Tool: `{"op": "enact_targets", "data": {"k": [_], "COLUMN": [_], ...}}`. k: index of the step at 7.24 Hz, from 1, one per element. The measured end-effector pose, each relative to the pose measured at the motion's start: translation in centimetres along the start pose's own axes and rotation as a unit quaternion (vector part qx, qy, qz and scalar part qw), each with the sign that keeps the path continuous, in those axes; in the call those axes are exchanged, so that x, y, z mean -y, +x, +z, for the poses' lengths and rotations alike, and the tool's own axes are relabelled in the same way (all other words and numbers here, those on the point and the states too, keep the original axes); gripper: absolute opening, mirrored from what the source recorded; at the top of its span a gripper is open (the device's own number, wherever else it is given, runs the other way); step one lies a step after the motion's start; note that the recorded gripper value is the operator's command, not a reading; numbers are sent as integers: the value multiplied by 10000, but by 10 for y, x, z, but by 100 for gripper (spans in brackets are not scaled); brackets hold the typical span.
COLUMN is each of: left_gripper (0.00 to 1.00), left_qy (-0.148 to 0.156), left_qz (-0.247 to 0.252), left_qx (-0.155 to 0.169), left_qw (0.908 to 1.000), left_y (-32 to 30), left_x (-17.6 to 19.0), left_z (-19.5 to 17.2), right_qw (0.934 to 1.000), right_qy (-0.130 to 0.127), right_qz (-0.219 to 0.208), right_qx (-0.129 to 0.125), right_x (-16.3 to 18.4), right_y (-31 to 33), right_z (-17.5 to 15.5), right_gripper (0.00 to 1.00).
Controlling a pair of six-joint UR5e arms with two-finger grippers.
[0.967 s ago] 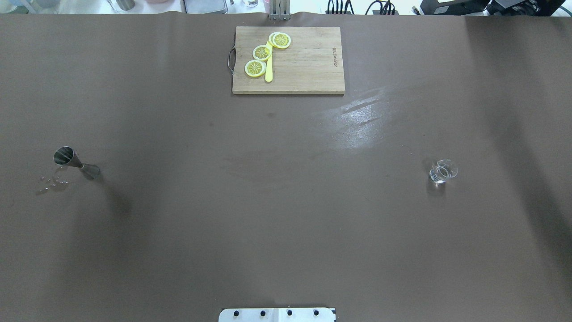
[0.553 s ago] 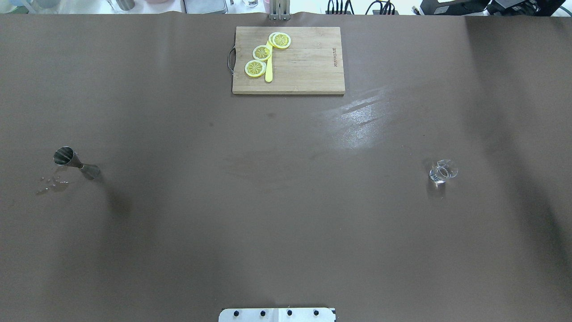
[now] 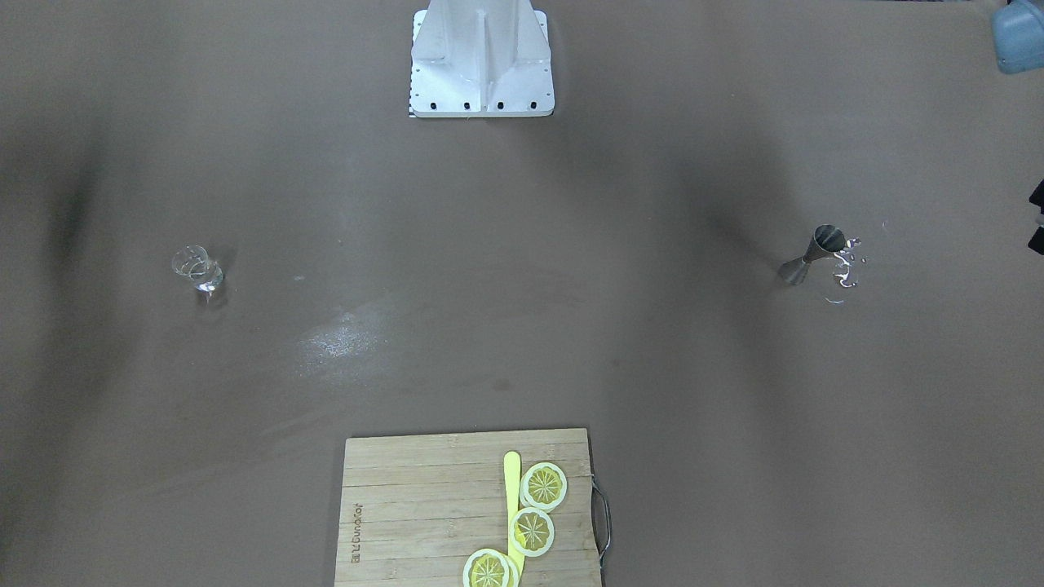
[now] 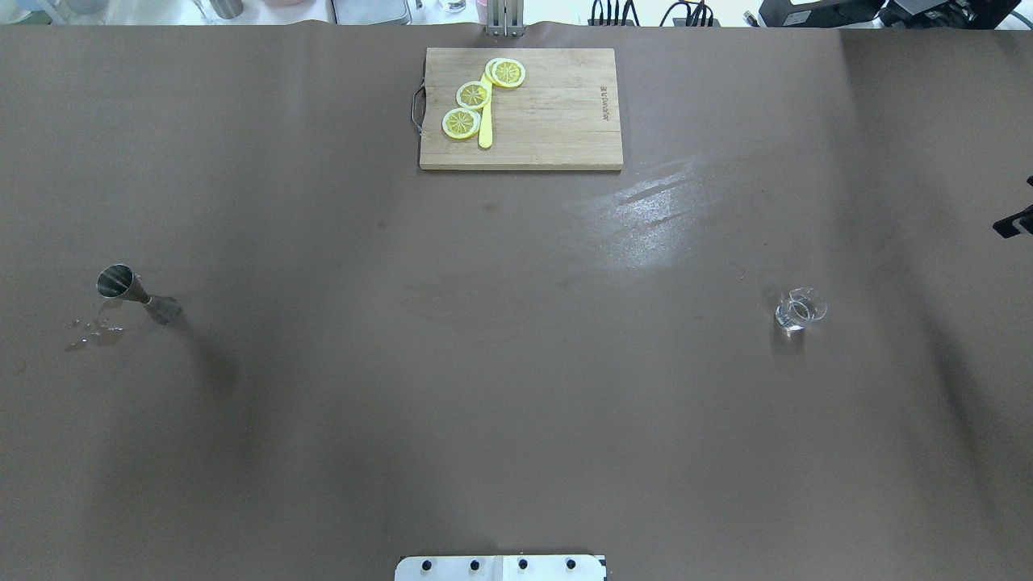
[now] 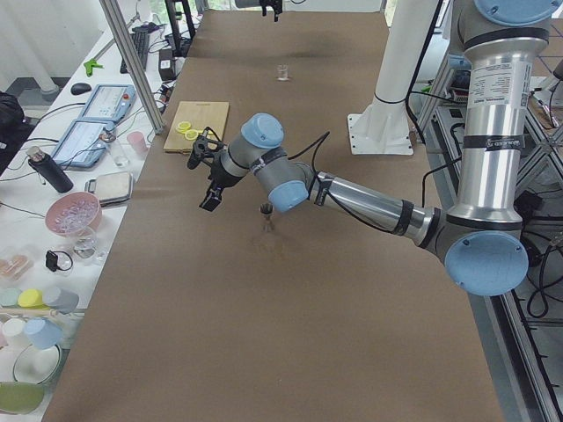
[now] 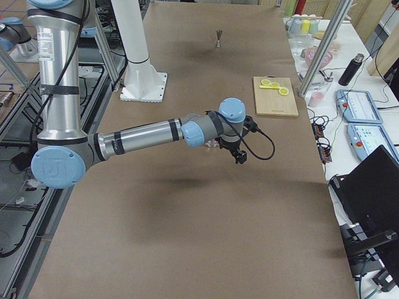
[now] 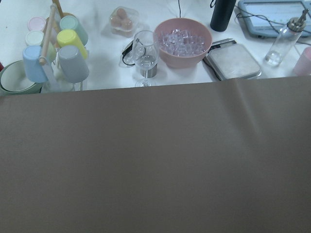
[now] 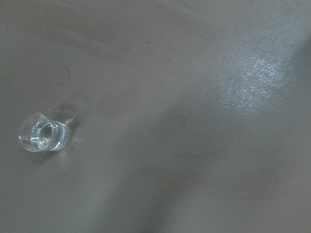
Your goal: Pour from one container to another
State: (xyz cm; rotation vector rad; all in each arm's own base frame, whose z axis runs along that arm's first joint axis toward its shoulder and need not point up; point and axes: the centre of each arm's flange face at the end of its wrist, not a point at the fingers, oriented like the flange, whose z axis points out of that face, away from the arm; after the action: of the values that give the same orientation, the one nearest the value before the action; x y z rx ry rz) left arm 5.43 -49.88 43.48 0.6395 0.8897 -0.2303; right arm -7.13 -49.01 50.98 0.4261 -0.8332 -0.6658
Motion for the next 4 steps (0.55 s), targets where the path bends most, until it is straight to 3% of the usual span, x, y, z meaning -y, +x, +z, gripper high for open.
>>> {"op": "enact_targets", "data": {"k": [2,4], "left_gripper": [97,97], "left_qy": [408,890], "left_qz": [-201,-45], "left_qx": [10,-8], "left_qw": [9990,9960], "left_y": [32,48], "left_x": [-57,-103], "left_z": [7,7], "right_qw": [9999,9999], "right_qy": [120,88], "right_qz": [92,46], "right_qx": [83,110], "right_x": [8,11], "right_y": [-36,-61], "right_z": [32,67], "right_gripper": [100,100]}}
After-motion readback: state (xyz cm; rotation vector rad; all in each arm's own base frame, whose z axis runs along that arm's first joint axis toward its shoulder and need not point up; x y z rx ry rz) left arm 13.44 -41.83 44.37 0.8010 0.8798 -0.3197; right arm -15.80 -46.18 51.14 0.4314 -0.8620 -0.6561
